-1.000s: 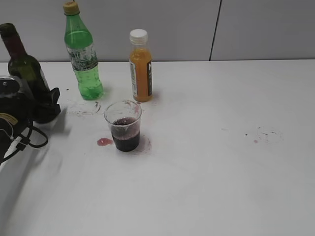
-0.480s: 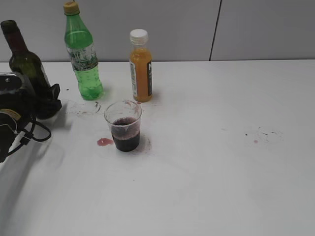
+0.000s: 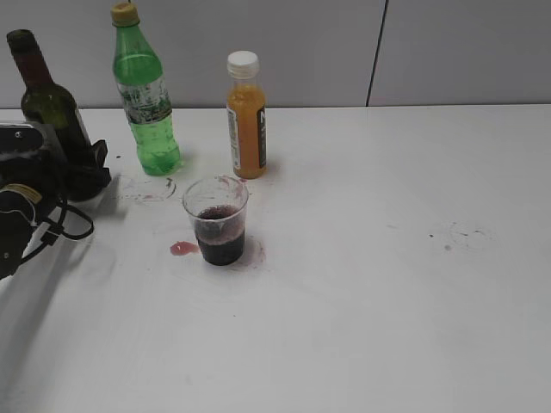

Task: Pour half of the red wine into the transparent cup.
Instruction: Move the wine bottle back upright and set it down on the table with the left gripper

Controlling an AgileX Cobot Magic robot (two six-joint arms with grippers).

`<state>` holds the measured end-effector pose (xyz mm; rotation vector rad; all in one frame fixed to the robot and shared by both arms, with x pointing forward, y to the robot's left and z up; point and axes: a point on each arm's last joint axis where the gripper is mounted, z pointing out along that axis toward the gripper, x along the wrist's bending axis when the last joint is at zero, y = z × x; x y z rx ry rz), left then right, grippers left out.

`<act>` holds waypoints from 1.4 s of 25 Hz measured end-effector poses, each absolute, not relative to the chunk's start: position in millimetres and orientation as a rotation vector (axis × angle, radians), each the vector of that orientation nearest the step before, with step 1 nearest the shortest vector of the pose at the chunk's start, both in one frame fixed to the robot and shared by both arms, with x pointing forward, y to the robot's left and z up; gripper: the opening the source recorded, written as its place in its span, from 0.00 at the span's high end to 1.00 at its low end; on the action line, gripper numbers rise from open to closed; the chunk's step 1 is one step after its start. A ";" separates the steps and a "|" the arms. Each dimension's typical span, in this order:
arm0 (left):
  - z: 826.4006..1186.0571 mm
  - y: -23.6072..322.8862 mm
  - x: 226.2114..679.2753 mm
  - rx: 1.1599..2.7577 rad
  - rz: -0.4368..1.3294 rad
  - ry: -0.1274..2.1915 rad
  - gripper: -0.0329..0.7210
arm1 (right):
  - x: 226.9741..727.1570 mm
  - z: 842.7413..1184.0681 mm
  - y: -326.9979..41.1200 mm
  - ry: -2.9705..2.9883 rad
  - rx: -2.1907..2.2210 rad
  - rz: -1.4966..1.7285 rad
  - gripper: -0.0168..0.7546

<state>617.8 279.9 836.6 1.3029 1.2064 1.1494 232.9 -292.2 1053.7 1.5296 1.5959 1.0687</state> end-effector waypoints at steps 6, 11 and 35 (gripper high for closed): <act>836.5 277.1 617.7 1.324 1.125 1.175 0.23 | 232.9 1053.7 -292.2 1.596 1.530 1.069 0.24; 824.5 275.8 615.6 1.396 1.066 1.227 0.10 | 232.9 1053.7 -292.2 1.596 1.530 1.069 0.24; 880.2 282.5 535.4 1.407 1.059 1.282 0.08 | 232.9 1053.7 -292.2 1.596 1.530 1.069 0.24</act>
